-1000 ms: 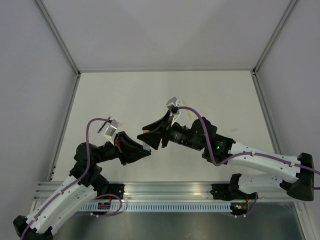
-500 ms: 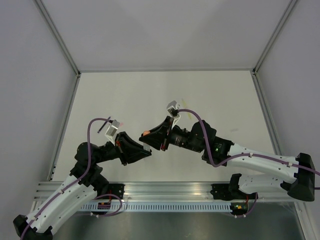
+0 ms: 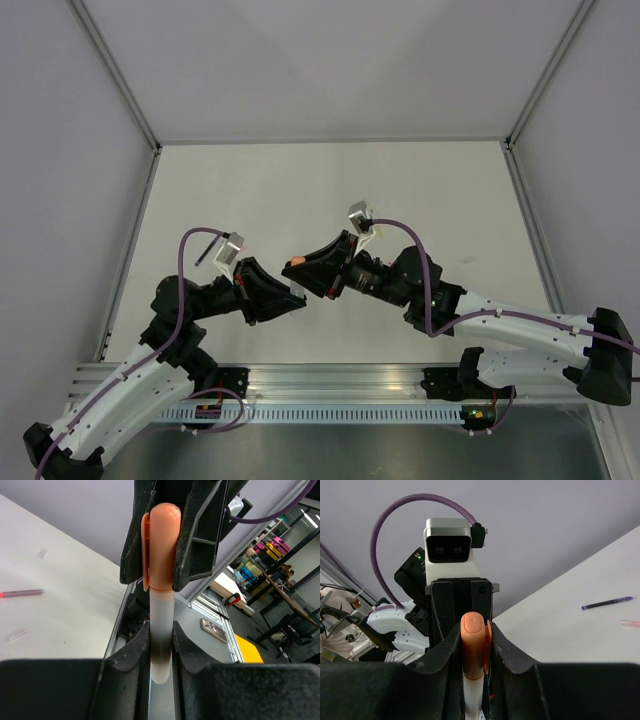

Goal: Insert the pens into the pen caps

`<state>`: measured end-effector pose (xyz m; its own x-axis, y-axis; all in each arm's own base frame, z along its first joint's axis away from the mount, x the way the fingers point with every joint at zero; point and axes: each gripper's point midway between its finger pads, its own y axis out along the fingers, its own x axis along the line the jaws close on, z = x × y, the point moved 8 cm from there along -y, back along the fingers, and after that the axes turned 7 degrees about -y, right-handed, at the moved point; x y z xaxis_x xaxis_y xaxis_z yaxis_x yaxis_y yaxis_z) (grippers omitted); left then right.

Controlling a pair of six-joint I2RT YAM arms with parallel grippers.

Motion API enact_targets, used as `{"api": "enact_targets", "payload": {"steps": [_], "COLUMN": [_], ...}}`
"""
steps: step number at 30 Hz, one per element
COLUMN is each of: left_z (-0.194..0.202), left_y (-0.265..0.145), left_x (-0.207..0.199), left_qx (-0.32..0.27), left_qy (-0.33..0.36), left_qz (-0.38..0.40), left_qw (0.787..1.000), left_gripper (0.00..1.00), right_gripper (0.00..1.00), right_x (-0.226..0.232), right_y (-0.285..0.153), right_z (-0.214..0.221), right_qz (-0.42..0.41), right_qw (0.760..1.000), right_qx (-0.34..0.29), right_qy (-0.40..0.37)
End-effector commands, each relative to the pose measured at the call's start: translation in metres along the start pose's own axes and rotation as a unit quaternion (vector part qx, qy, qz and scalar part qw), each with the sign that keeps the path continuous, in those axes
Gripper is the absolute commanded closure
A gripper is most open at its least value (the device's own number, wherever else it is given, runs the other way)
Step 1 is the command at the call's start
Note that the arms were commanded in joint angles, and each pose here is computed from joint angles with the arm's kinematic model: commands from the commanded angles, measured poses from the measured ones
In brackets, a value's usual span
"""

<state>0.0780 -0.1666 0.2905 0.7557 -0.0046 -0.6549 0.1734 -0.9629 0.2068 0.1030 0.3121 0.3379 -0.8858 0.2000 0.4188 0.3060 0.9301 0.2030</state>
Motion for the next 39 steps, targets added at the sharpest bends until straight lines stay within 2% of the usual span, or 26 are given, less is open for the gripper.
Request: {"api": "enact_targets", "payload": {"steps": [1,9,28,39], "left_z": [-0.047,-0.066,-0.085,-0.048], "left_y": [0.01,0.02,0.03,0.015], "left_x": [-0.026,-0.024,-0.023,-0.029], "left_qx": [-0.104,-0.119,-0.128,-0.06], "left_qy": [0.027,0.03,0.031,0.036], "left_qz": [0.007,-0.037,-0.062,0.014], "left_qw": [0.994,0.992,0.989,0.997], "left_gripper": [0.98,0.98,0.98,0.98], "right_gripper": [1.0,1.0,1.0,1.0], "right_x": [0.001,-0.001,0.007,0.009], "right_y": [-0.01,-0.019,-0.024,-0.018], "right_z": [0.039,0.051,0.087,0.027], "right_qz": [-0.032,-0.019,0.004,0.084], "right_qw": [0.996,0.996,0.995,0.996], "right_qx": [0.077,0.082,0.098,0.002], "right_qy": [0.015,0.018,0.01,-0.011]}}
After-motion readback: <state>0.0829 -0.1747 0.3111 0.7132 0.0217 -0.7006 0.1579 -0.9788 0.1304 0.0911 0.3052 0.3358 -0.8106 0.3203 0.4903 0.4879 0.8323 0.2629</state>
